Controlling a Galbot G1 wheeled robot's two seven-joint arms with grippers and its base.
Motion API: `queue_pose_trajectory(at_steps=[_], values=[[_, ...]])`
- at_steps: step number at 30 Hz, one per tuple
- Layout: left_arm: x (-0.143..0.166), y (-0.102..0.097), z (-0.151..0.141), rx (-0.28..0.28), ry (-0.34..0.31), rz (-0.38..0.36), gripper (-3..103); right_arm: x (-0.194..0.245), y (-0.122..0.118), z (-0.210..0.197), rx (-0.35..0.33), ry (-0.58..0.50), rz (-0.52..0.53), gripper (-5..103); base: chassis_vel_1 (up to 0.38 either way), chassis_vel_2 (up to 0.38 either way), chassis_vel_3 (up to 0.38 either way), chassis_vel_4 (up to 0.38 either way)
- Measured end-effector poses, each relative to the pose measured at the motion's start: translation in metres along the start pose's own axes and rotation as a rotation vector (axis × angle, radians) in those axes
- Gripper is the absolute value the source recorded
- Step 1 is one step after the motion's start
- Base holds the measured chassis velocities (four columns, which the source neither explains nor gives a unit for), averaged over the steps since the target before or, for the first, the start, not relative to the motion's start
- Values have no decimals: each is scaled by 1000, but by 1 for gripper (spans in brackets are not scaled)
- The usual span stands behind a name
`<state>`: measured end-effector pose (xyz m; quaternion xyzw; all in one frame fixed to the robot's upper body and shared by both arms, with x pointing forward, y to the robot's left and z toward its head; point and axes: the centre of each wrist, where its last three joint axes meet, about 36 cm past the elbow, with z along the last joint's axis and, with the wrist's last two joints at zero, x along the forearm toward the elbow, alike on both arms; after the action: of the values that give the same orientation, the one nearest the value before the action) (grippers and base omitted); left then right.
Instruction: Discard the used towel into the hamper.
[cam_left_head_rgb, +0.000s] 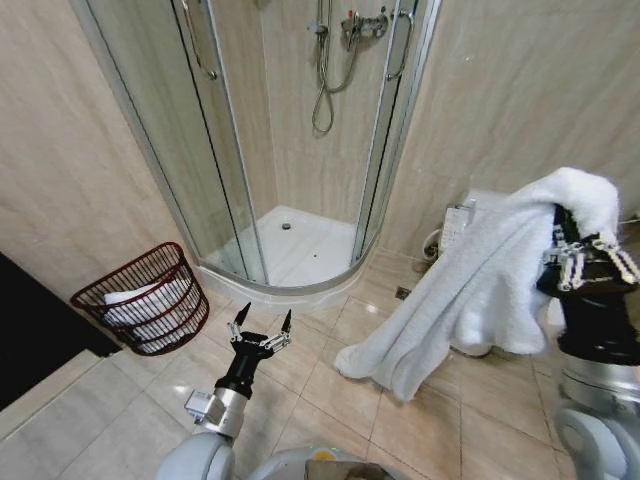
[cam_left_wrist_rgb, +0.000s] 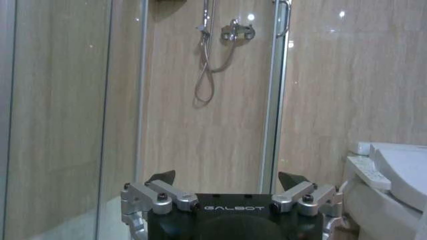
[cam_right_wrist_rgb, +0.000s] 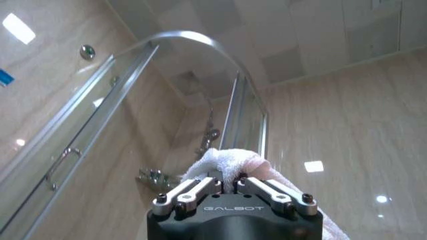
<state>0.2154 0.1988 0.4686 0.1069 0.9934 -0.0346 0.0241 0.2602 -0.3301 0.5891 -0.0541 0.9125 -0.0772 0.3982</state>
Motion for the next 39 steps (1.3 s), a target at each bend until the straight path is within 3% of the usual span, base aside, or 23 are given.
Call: queue_pose_trajectory(at_steps=[15, 28, 39], values=[[0, 0, 0, 0, 0, 0, 100, -15, 2, 4, -18, -78, -39, 8, 0, 0, 0, 0], [0, 0, 0, 0, 0, 0, 100, -21, 1, 22, -37, -79, -65, 8, 0, 0, 0, 0], [0, 0, 0, 0, 0, 0, 100, -28, -11, 19, -47, -102, -51, 8, 0, 0, 0, 0]])
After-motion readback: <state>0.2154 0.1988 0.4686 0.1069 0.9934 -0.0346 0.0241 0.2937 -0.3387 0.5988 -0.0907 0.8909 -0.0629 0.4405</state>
